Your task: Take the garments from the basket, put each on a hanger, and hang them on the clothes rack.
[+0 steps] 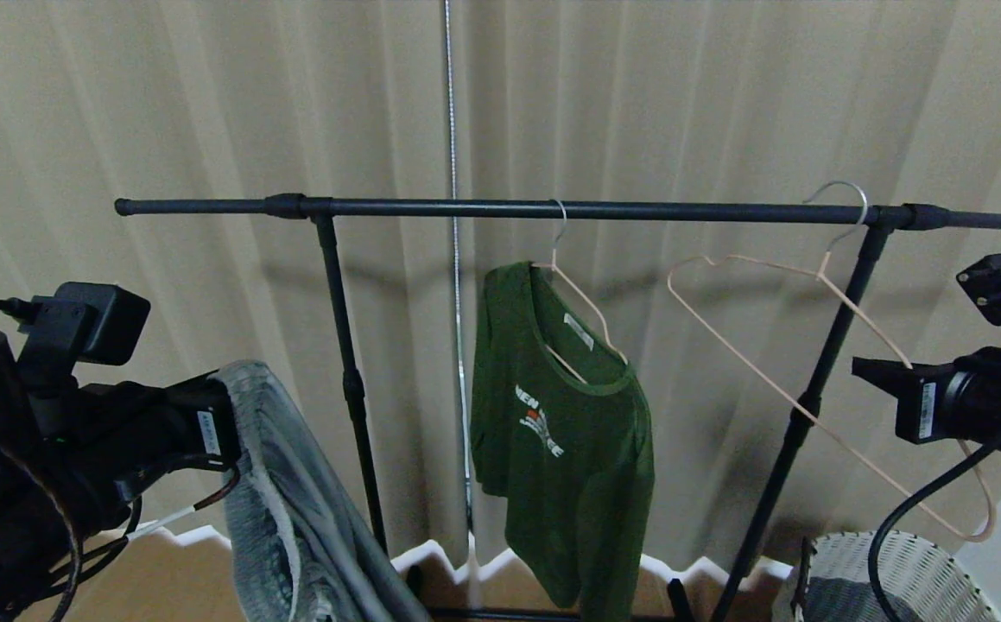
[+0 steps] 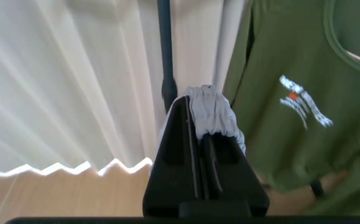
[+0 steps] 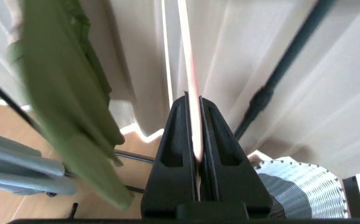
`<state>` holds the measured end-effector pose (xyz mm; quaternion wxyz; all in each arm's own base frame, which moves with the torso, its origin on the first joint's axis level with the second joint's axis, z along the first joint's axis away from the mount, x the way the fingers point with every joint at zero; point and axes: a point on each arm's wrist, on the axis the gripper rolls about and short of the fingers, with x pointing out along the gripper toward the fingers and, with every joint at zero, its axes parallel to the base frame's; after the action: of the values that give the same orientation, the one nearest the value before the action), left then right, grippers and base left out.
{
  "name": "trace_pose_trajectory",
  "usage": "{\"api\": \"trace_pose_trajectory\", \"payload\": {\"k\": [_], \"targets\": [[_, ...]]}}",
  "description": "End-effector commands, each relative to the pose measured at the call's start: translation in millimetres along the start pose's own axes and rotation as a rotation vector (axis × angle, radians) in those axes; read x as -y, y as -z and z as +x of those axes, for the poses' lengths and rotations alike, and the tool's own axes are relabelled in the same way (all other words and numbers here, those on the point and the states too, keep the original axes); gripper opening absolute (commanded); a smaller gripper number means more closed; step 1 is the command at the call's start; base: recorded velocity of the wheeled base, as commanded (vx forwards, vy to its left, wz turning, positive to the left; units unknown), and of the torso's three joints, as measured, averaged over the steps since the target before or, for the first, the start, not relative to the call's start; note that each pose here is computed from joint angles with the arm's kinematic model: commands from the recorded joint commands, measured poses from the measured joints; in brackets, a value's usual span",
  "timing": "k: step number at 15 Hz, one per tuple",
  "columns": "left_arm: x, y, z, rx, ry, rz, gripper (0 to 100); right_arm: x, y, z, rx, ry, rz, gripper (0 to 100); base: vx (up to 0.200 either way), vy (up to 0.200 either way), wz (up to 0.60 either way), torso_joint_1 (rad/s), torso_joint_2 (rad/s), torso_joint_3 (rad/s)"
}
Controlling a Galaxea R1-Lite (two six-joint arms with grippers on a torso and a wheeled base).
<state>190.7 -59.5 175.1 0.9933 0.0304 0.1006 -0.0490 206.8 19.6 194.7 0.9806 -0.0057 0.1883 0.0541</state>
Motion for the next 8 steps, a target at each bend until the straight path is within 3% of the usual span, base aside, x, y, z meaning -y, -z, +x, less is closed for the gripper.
{"api": "trace_pose_trajectory", "payload": {"k": [1, 8], "targets": [[-1.5, -0.2, 0.2, 0.001, -0.008, -0.002, 0, -0.3, 0.8, -7.8, 0.017, -0.001, -0.002, 0, -0.2, 0.0, 0.0, -0.007, 0.0, 0.002], [-2.9, -0.8, 0.8, 0.006, -0.014, -0.008, 0, -0.4, 5.3, -9.8, 0.006, -0.003, 0.0, 0, -0.2, 0.0, 0.0, 0.0, 0.0, 0.003]]}}
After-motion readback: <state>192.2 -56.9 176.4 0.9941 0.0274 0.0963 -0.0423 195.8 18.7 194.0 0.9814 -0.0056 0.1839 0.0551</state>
